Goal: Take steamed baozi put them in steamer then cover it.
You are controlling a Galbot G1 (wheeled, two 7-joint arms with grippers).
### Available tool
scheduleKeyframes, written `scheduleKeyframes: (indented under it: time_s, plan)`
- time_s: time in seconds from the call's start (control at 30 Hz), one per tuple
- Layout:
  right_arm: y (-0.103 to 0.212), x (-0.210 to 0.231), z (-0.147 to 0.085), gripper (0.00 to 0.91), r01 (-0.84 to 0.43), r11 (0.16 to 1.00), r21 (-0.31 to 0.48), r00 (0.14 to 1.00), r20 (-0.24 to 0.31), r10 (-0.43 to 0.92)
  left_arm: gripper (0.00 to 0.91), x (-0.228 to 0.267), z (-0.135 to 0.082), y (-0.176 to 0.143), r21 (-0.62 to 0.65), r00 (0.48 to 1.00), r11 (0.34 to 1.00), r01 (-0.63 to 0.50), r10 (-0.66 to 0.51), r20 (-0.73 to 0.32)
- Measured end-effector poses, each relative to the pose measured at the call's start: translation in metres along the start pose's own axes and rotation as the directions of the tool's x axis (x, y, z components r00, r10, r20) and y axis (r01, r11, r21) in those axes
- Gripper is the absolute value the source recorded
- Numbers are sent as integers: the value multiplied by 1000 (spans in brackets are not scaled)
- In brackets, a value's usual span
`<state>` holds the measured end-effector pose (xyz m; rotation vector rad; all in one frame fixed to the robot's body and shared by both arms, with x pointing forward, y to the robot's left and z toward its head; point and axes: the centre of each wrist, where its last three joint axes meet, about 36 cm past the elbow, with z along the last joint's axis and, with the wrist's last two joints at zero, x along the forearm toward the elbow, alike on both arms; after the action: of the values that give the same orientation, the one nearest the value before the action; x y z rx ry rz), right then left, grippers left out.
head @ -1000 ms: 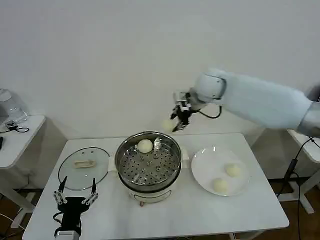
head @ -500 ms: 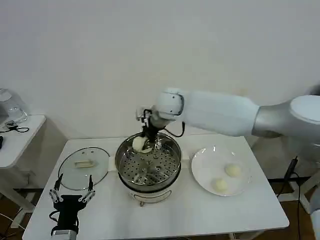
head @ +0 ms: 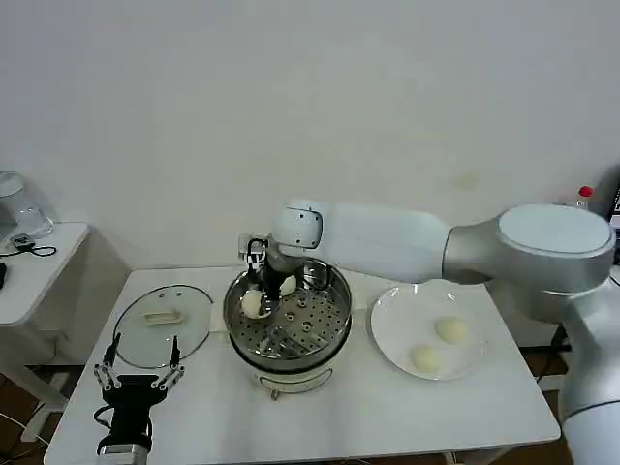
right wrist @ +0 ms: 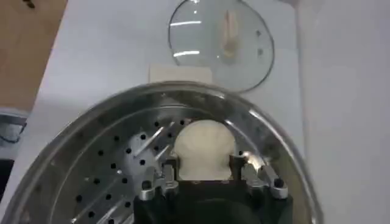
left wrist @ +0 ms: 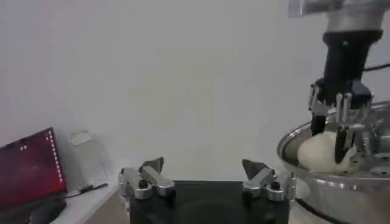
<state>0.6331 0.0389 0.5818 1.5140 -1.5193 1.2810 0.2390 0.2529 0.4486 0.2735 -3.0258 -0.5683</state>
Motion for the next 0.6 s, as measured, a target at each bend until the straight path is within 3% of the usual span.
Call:
scheduleKeyframes:
  time_s: [0.07,0.33,0.6]
  plan:
    - [0,-4,-1,907,-2,1000,1,1000,-4,2,907,0,0,0,0,1000,1000,0,0,1]
    - [-2,1,-2,907,-8,1000,2,1000,-8,8,907,2,-1,1,-2,1000,1000,-1,1,-2]
    - [-6,48,9,907,-41,999,27,999,-12,41,907,-1,-1,-2,6,1000,1000,-8,8,1]
